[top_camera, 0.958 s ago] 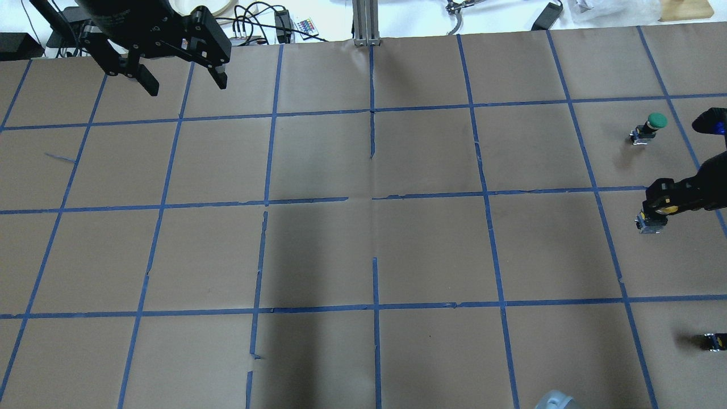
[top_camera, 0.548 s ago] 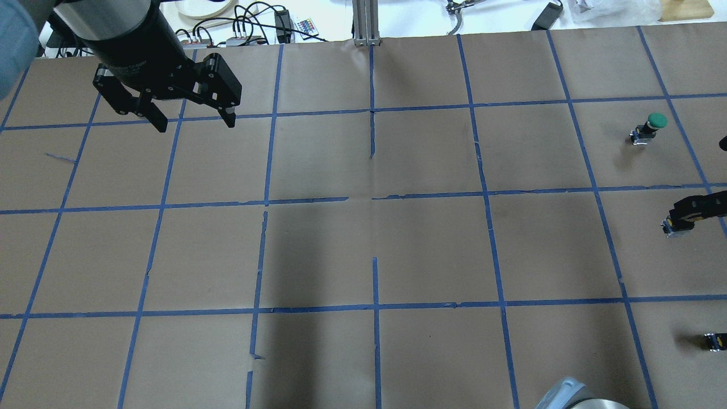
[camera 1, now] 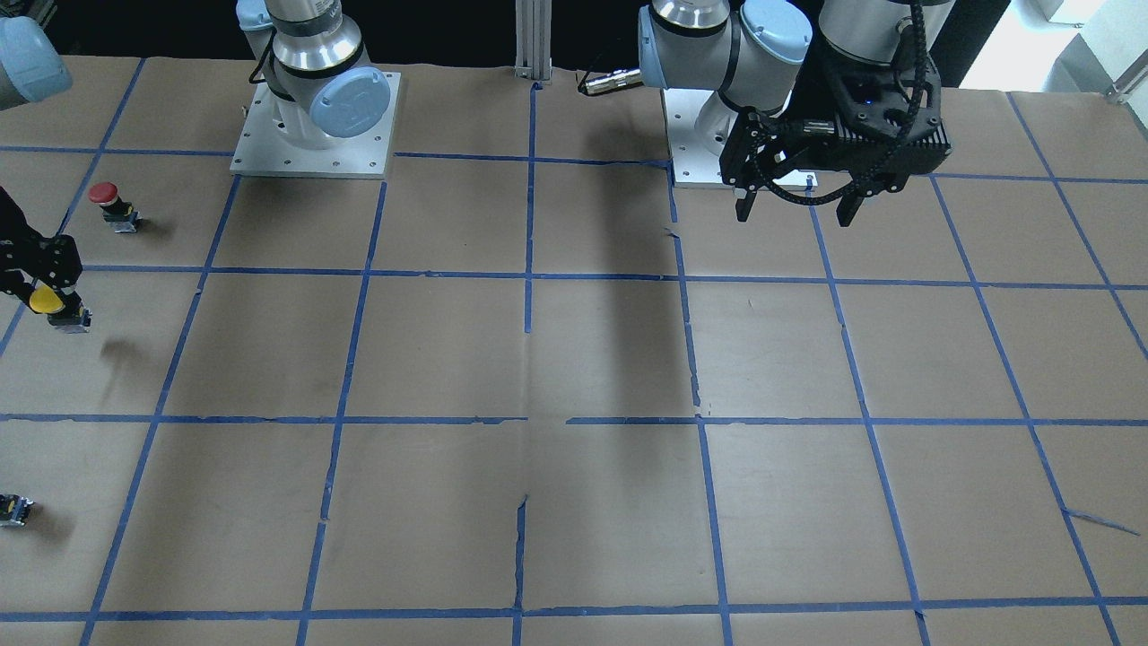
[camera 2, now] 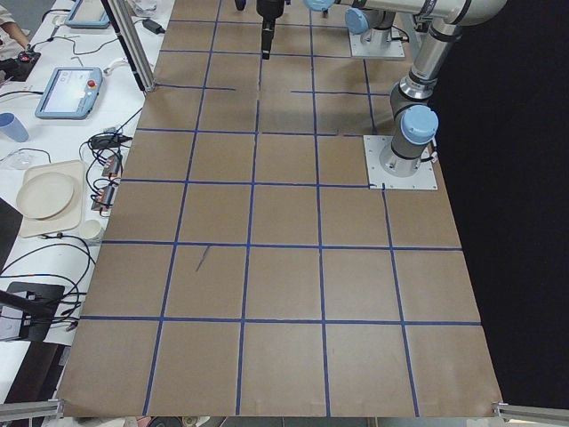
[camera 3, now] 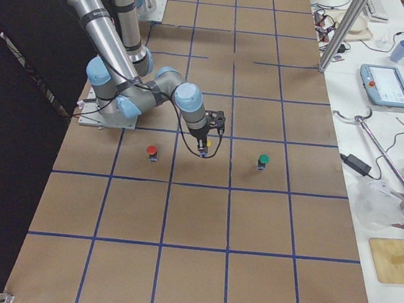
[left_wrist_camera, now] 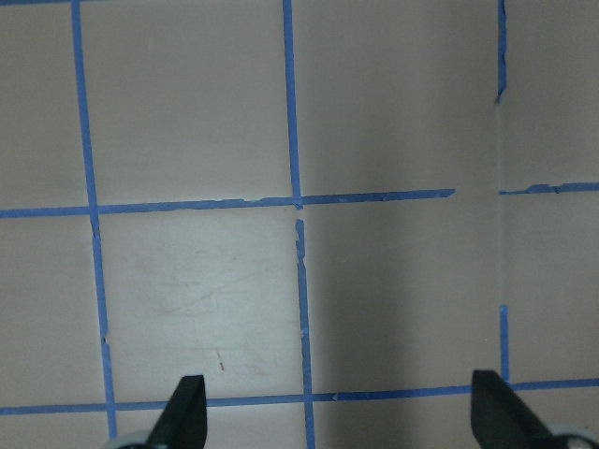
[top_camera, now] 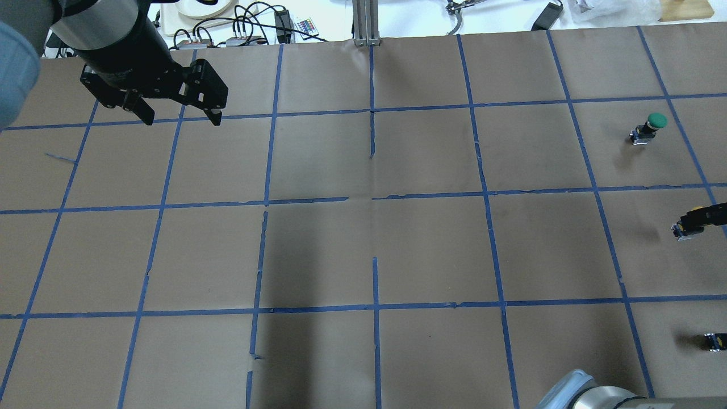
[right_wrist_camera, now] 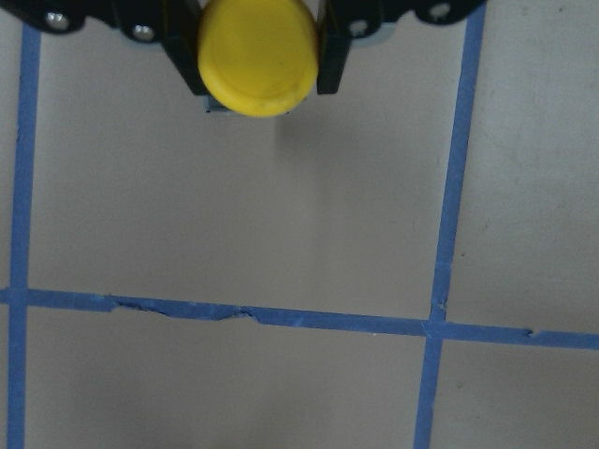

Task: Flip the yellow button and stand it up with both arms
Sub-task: 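Set the button upright and open the right gripper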

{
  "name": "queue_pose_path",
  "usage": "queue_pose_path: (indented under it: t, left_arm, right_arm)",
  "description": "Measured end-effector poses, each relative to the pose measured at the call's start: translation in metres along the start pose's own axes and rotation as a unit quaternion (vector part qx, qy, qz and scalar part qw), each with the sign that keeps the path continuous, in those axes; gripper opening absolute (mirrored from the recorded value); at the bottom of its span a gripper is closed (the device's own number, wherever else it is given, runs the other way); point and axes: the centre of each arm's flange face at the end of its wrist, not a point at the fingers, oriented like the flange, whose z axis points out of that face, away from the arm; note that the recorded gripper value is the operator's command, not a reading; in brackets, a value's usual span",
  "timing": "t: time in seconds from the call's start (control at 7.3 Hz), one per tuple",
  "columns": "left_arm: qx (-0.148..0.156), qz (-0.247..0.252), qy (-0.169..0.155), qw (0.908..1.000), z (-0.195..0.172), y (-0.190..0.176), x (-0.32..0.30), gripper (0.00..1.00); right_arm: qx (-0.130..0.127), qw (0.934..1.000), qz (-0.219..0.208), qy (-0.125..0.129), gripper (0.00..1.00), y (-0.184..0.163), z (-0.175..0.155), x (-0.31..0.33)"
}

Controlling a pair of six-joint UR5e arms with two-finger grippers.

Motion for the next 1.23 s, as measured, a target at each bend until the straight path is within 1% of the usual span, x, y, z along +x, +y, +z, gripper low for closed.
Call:
queue_pose_path:
  t: [0.55, 0.82, 0.96, 1.23]
  left_arm:
    - [0.0, 0.001, 0.001, 1.0, 0.001, -0.002, -0.003, 1.0]
    - [0.0, 0.008, 0.0, 1.0, 0.001, -0.002, -0.003, 1.0]
    - [0.0, 0.011, 0.0, 0.9999, 0.001, -0.001, -0.003, 1.0]
    - [0.0, 0.014, 0.001, 0.9999, 0.002, -0.001, -0.002, 1.0]
  right_arm:
    - [0.004, 0.9997, -0.006, -0.023, 0.07, 0.01, 0.017, 0.014]
    - [0.009, 0.9993, -0.004, -0.037, 0.13, 0.01, 0.026, 0.016]
    - [0.009, 0.9992, -0.005, -0.039, 0.18, 0.01, 0.028, 0.016]
    - [0.011, 0.9993, -0.005, -0.036, 0.18, 0.01, 0.028, 0.018]
